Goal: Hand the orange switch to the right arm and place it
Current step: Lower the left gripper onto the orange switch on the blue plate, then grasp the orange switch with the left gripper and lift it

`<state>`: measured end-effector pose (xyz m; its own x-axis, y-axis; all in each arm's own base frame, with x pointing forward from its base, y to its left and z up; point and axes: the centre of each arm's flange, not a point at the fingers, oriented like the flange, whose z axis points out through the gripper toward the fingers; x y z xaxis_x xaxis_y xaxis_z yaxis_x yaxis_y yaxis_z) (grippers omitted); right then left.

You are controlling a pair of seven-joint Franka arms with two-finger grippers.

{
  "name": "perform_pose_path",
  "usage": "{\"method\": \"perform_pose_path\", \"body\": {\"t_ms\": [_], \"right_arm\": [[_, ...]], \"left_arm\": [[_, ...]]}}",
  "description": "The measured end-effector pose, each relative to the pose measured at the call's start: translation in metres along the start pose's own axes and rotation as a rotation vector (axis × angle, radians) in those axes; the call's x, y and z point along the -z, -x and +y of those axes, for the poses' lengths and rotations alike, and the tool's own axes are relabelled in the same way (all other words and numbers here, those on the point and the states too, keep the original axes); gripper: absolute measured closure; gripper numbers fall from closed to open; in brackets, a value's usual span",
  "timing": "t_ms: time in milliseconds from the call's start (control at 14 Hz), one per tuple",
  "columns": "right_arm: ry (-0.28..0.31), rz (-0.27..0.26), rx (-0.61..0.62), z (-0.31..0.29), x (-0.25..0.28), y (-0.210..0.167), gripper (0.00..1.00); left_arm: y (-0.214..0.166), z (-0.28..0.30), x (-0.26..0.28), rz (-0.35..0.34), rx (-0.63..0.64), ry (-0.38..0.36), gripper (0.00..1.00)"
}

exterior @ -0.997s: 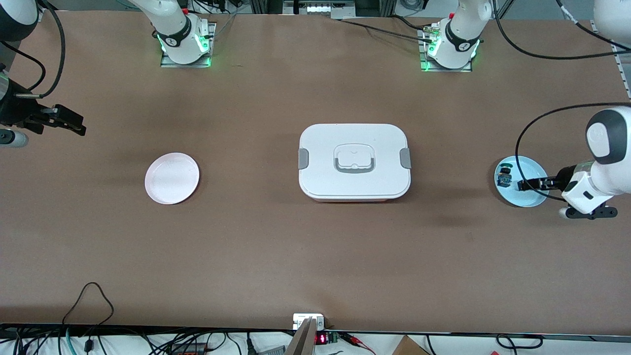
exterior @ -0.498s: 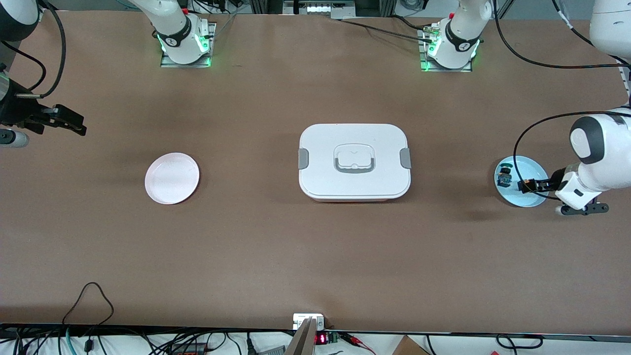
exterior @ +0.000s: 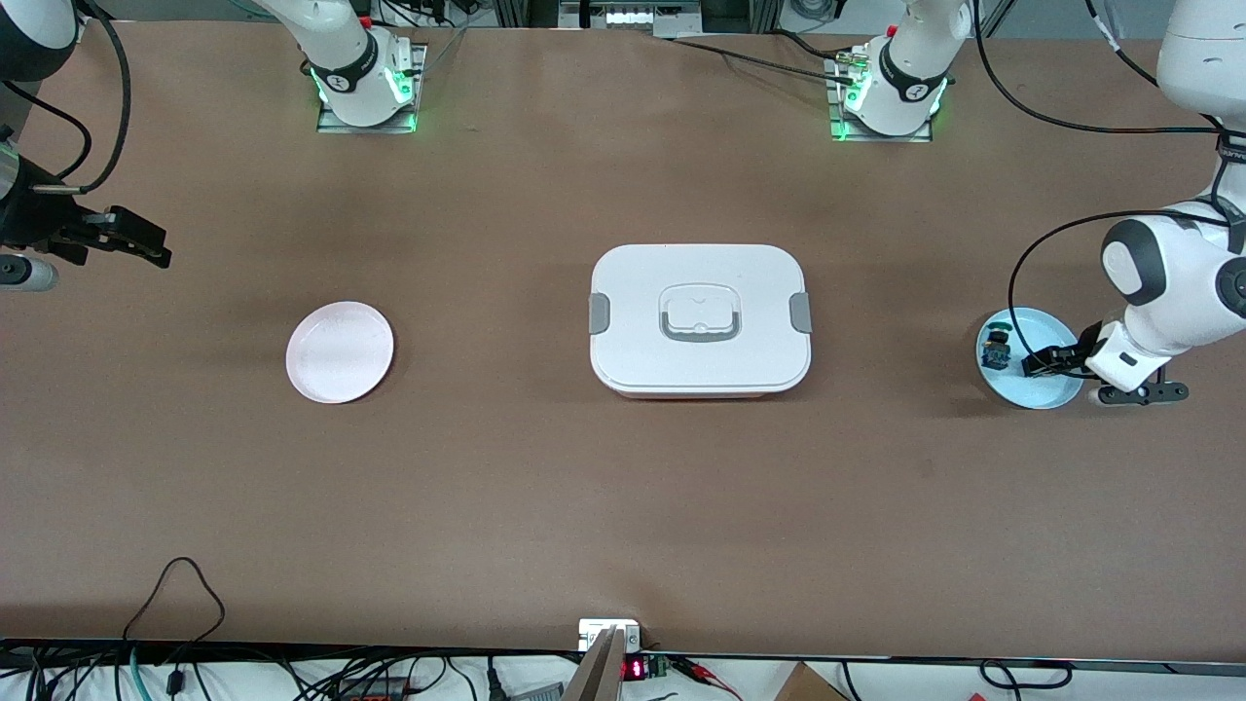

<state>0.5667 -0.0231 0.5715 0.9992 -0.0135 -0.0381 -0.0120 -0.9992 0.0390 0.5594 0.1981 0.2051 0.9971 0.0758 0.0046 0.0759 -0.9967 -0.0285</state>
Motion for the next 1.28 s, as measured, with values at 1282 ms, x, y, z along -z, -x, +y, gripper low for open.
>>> {"method": "perform_pose_path", "body": {"t_ms": [1282], "right_arm": [[-0.001,0.013,0.031,-0.018,0.003,-0.001,0.00]], "left_arm": [[0.013,-0.003,-0.029,-0.016,-0.027,0.007,0.28]]}}
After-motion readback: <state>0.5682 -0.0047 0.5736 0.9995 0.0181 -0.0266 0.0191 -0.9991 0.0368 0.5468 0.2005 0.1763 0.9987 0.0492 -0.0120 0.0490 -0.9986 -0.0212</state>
